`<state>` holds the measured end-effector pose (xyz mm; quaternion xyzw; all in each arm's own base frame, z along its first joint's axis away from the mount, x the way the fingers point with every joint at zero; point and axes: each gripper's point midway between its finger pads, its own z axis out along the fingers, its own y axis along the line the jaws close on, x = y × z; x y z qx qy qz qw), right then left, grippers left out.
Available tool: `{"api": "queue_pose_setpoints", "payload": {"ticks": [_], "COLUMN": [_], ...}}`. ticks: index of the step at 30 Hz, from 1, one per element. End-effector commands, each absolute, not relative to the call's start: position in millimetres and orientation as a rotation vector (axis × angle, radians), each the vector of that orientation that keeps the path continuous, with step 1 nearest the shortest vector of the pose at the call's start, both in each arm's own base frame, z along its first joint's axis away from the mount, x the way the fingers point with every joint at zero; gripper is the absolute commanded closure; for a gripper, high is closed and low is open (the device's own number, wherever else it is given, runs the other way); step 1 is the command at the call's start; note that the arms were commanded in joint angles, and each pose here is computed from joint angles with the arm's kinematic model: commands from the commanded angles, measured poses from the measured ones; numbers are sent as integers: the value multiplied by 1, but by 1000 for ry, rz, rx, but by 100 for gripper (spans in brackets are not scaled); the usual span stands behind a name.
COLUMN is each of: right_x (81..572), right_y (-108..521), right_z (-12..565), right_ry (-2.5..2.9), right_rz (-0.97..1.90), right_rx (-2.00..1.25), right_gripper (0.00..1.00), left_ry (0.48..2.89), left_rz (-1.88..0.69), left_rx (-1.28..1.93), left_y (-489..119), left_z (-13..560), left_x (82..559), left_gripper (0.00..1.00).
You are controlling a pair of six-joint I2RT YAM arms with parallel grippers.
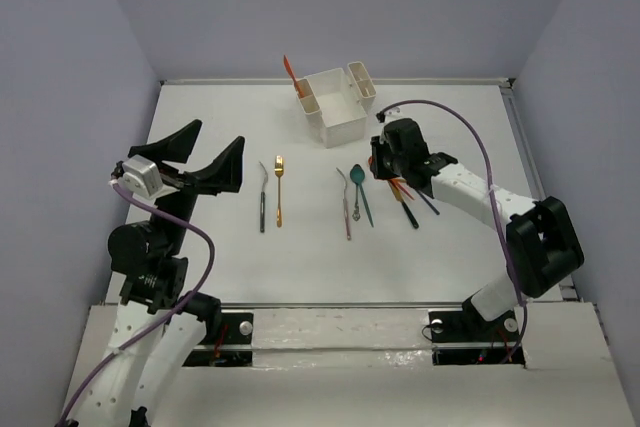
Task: Sort the eating utensils into containers
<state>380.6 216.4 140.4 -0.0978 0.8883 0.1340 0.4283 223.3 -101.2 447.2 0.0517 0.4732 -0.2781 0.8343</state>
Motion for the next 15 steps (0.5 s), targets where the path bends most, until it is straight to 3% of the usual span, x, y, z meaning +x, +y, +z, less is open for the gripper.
{"api": "queue_pose_setpoints", "payload": {"ticks": [1,15], "right_x": [375,383], "right_y": [197,196], "right_z": [132,100], "right_ry": [2251,2369], "right_rz": [238,200], "right_rx": [-214,-259], "right_gripper": [71,70], "left_ry": [910,909], "left_rz": [-590,-602], "left_rx": [96,117], "left_y": [-94,-97], "left_z": [473,472], "left_x": [209,206], "left_gripper": [1,1]}}
